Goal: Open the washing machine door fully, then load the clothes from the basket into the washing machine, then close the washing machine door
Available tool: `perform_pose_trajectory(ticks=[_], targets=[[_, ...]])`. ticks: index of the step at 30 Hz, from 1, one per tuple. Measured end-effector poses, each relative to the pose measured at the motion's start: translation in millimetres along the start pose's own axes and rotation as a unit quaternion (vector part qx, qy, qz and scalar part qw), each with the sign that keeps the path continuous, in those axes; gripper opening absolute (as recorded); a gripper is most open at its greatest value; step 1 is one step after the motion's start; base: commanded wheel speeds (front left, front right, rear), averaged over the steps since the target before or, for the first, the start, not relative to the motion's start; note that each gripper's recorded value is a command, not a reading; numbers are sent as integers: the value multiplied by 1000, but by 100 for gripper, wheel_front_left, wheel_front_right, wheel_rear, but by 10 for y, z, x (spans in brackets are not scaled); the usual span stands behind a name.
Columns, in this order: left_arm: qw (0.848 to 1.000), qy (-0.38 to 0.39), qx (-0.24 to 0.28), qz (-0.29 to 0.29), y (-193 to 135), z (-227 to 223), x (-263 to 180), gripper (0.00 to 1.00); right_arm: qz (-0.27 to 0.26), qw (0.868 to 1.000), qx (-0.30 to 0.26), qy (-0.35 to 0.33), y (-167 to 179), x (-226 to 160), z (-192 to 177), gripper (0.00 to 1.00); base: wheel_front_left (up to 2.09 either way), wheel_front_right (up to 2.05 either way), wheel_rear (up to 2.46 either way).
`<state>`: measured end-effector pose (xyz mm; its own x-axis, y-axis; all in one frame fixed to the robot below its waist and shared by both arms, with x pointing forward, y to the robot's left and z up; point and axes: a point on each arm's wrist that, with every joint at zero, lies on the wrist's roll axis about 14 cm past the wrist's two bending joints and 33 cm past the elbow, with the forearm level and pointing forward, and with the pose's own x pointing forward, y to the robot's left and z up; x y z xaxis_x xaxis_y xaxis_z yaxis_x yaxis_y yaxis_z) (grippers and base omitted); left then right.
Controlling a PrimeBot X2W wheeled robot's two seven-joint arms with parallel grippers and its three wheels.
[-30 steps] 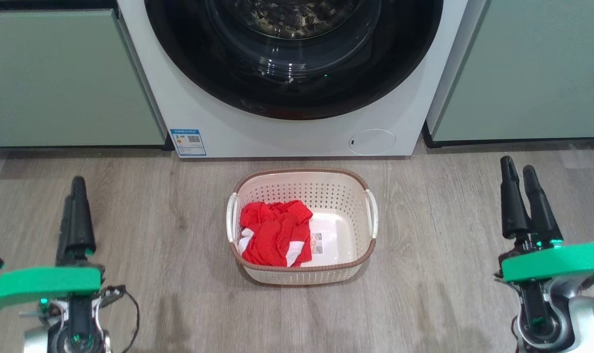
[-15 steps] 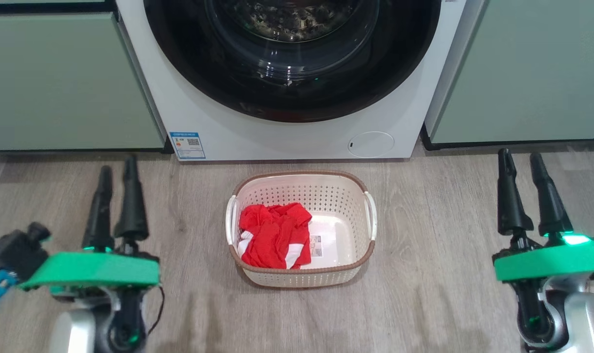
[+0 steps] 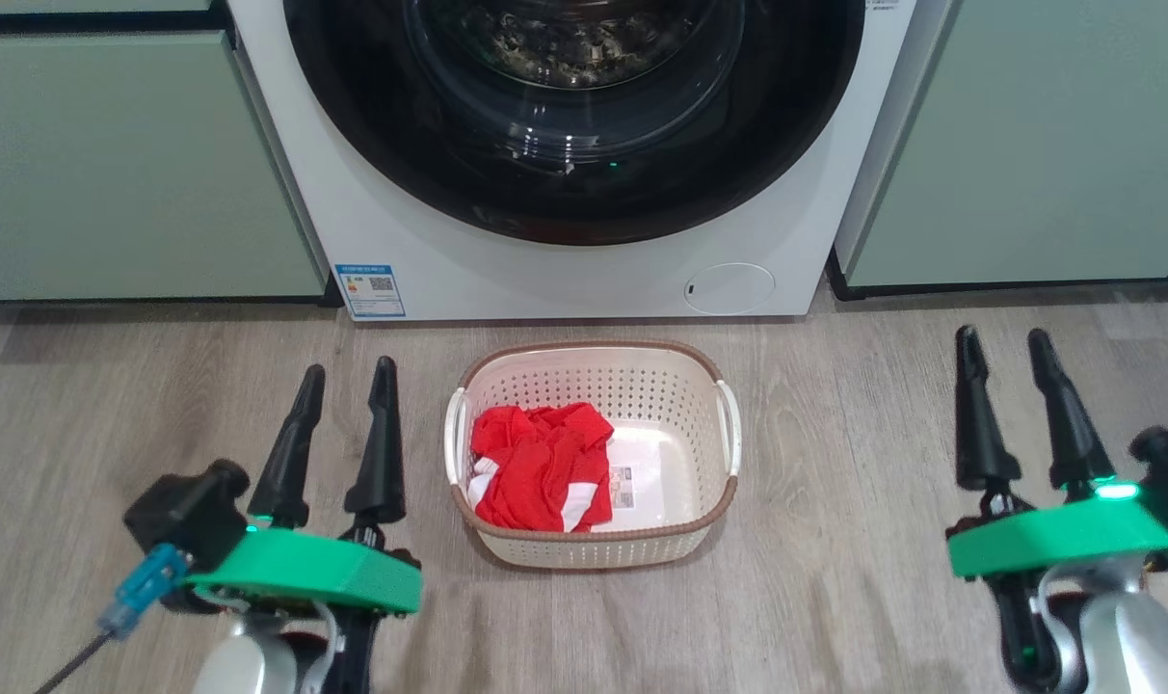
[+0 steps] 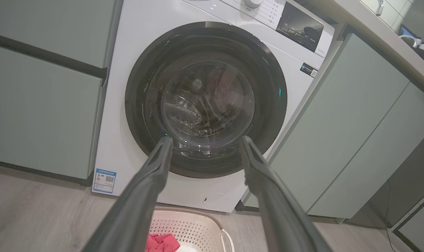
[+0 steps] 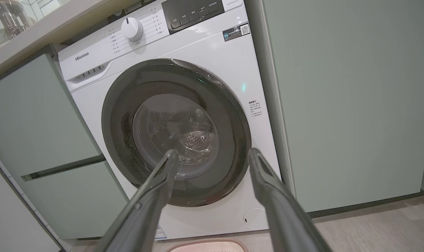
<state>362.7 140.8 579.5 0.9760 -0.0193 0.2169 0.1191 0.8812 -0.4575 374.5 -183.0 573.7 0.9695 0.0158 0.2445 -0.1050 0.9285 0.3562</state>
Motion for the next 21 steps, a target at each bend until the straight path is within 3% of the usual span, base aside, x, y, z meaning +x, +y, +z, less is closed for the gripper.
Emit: perform_pose_trajectory(ticks=[11, 21], targets=[[994, 5, 98, -42, -231, -148, -47, 100, 9, 998, -56, 23, 21, -93, -175, 100, 0, 0, 0], [986, 42, 158, -44, -184, -453, -219, 100, 23, 992, -95, 75, 50, -239, -528, 100, 0, 0, 0]])
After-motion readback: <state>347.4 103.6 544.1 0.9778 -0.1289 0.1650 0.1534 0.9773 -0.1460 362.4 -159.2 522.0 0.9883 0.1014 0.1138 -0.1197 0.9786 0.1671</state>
